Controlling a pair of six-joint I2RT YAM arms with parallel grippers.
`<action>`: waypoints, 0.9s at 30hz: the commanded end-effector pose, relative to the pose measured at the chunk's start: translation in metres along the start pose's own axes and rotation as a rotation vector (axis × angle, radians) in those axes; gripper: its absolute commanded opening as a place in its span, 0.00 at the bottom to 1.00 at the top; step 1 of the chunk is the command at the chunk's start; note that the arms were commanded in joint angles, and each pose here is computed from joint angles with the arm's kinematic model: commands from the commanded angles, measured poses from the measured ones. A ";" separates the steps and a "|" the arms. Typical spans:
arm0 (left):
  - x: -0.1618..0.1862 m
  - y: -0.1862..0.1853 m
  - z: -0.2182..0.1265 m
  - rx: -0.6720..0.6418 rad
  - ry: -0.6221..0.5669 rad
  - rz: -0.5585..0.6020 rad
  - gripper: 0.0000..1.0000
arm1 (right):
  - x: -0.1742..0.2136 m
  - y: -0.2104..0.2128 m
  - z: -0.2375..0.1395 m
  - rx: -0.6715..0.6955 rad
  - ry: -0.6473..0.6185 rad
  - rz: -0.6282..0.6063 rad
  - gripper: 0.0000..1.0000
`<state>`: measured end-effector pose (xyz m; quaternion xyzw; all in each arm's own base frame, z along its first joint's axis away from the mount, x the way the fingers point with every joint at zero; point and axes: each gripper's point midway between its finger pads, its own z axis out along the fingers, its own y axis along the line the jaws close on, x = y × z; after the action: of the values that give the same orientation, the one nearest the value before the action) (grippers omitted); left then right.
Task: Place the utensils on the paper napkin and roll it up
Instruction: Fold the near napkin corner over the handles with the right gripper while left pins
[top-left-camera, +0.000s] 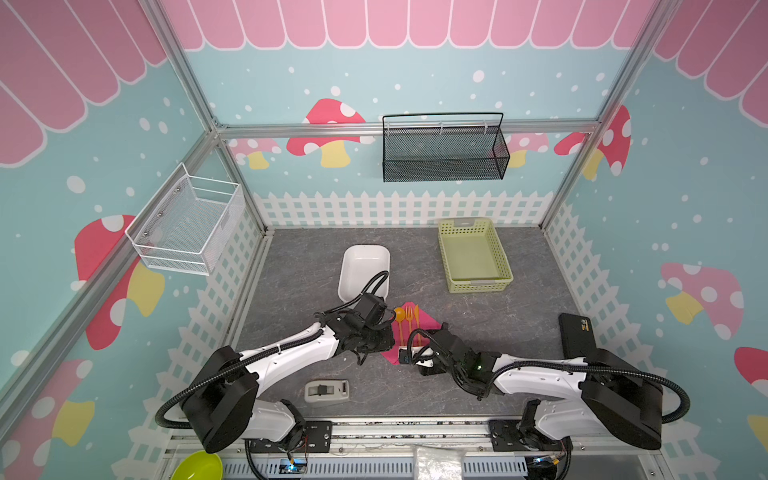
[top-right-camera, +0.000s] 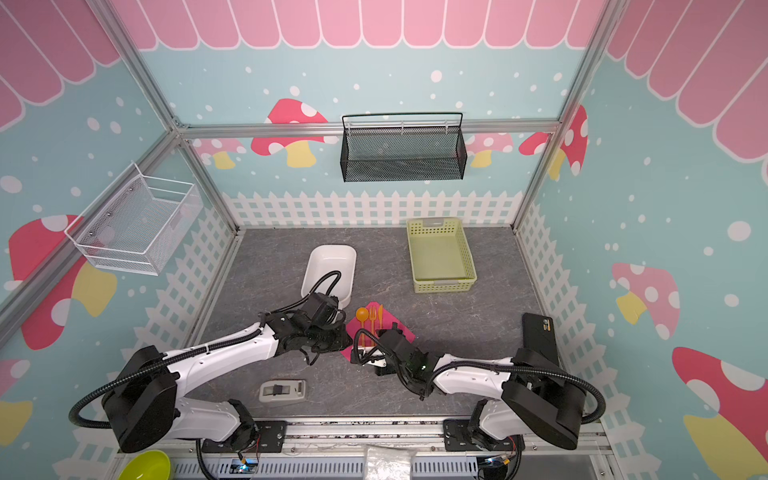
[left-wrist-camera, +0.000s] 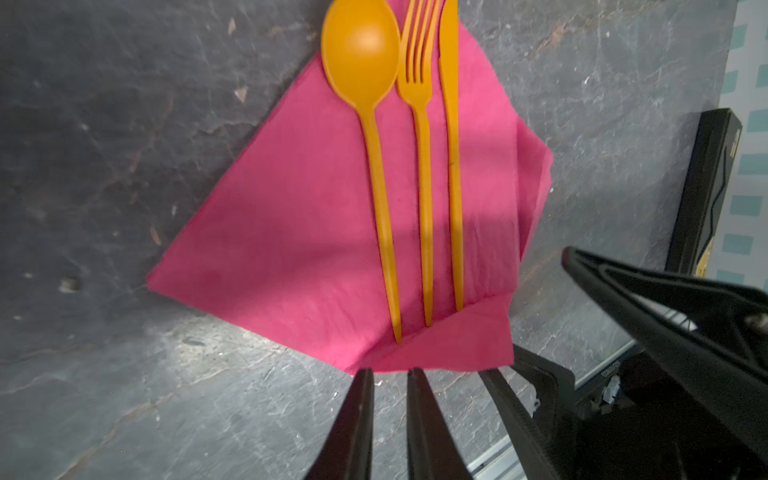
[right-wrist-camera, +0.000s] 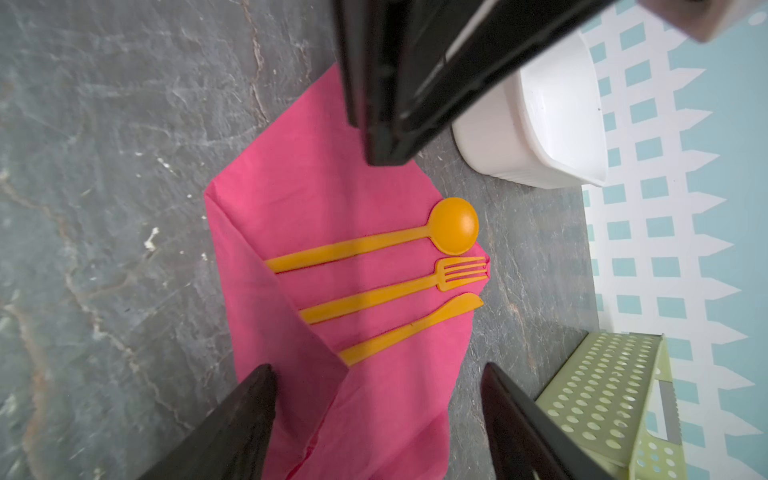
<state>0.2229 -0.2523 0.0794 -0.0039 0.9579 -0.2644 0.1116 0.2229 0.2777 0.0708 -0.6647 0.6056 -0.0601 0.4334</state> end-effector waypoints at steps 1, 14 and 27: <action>0.009 -0.009 0.008 0.053 0.058 -0.013 0.13 | 0.002 -0.009 0.004 0.048 0.003 -0.004 0.79; 0.024 -0.011 0.035 0.077 0.195 -0.035 0.07 | 0.016 -0.015 0.019 0.111 0.041 0.013 0.79; 0.030 -0.004 0.053 0.037 0.266 -0.061 0.06 | 0.013 -0.023 0.012 0.137 0.029 0.079 0.79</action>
<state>0.2000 -0.2732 0.0266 -0.0005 0.9613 -0.2744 -0.0244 0.2492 0.2628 0.0545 -0.6298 0.6295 -0.1114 0.4411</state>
